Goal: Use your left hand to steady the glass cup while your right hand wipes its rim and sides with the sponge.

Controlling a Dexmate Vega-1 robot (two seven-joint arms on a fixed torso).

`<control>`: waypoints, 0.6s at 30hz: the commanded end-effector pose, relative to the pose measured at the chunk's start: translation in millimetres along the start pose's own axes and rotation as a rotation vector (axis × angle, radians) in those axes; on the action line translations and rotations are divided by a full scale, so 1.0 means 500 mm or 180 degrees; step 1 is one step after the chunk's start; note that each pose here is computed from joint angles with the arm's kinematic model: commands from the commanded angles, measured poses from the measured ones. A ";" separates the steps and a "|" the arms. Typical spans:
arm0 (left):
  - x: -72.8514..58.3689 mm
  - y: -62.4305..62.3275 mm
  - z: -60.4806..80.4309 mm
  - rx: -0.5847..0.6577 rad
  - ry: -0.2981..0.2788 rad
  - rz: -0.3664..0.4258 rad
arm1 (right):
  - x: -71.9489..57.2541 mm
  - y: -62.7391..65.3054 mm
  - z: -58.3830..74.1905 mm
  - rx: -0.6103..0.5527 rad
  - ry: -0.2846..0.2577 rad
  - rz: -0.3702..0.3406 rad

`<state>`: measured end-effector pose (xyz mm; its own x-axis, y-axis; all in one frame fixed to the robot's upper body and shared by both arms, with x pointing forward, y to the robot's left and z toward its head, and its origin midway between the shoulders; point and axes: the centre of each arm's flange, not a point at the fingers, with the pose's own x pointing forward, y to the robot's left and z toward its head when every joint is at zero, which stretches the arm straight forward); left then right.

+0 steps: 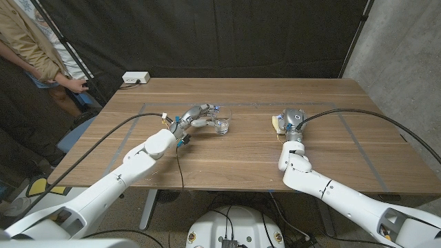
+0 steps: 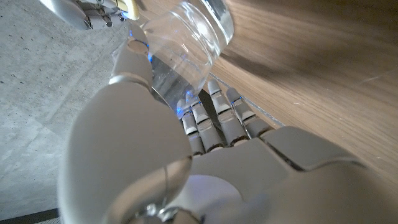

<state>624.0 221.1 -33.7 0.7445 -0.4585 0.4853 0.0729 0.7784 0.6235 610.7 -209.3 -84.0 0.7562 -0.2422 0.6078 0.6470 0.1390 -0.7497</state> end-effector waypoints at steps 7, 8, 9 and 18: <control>-0.002 -0.008 0.020 -0.0054 -0.0022 -0.0354 | 0.004 -0.026 -0.004 0.0053 -0.0125 0.0051; -0.003 -0.007 0.022 -0.0072 -0.0036 -0.0346 | 0.004 -0.028 -0.002 0.0062 -0.0143 0.0046; -0.003 -0.007 0.024 -0.0086 -0.0050 -0.0337 | 0.004 -0.029 -0.001 0.0073 -0.0158 0.0049; -0.011 -0.003 0.042 -0.0086 -0.0141 -0.0287 | -0.003 -0.044 0.008 0.0130 -0.0234 -0.0055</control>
<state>615.1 214.0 -29.3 0.7255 -0.5362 0.4314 0.1534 0.7371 0.6581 602.8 -212.0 -71.8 0.7613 -0.1990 0.6171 0.6465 0.1615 -0.7456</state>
